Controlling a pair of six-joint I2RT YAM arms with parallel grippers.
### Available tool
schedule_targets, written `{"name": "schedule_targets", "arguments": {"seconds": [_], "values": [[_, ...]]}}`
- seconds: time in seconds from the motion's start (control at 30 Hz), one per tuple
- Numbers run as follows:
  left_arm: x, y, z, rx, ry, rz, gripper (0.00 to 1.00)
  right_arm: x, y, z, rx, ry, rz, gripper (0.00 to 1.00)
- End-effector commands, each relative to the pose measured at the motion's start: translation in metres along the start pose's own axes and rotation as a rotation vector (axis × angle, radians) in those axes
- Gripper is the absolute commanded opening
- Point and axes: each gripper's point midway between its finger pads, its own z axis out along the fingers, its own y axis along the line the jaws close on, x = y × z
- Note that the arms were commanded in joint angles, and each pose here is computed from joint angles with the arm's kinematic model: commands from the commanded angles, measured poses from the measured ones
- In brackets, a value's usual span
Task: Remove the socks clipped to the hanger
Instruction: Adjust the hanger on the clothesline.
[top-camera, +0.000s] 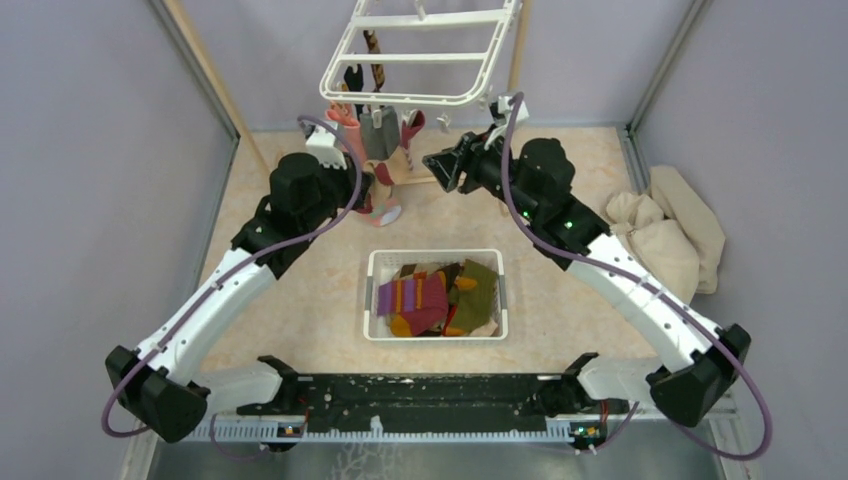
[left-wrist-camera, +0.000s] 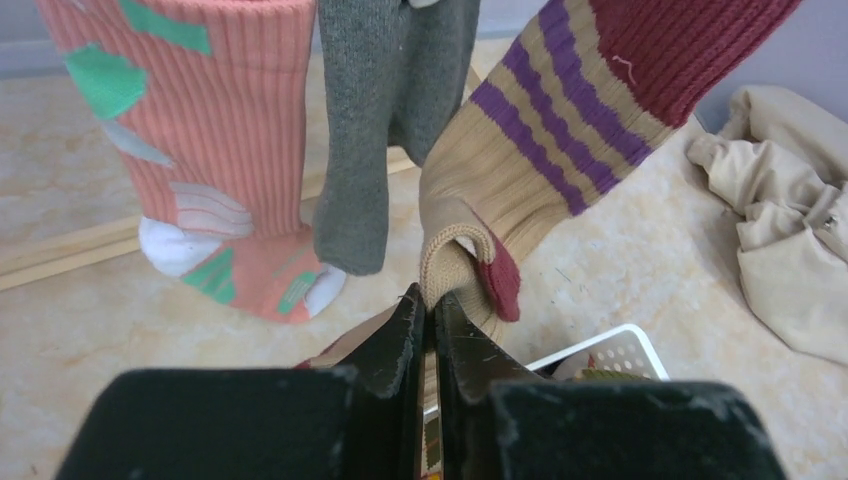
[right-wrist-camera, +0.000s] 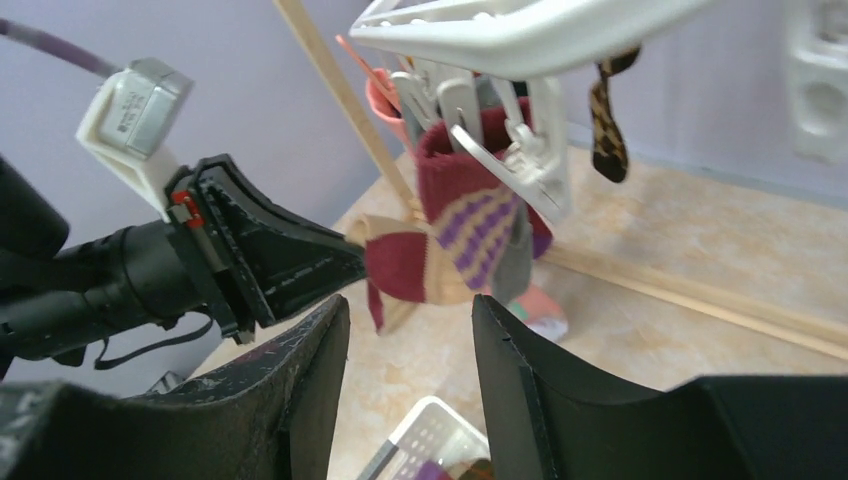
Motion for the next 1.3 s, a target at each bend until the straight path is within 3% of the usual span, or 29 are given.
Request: {"name": "schedule_targets", "arguments": {"seconds": [0.0,0.2,0.4,0.53,0.7,1.27], "values": [[0.009,-0.015,0.003,0.159,0.064,-0.037,0.10,-0.033,0.034,0.018,-0.195,-0.171,-0.022,0.49],[0.015,-0.003,0.009,0.163,0.086,-0.060,0.09,-0.029,0.025,0.034,-0.173,-0.225,-0.031,0.46],[0.016,0.020,0.005,0.097,0.096,-0.067,0.09,-0.060,0.018,-0.015,-0.087,-0.331,-0.060,0.44],[0.008,0.018,-0.001,0.106,0.085,-0.061,0.10,-0.095,-0.002,-0.054,0.052,-0.390,-0.040,0.52],[0.000,0.013,-0.003,0.125,0.077,-0.056,0.21,-0.133,-0.035,-0.078,0.210,-0.444,0.016,0.60],[-0.017,0.006,-0.025,0.152,0.046,-0.053,0.31,-0.159,-0.104,0.018,0.179,-0.366,0.237,0.63]]}}
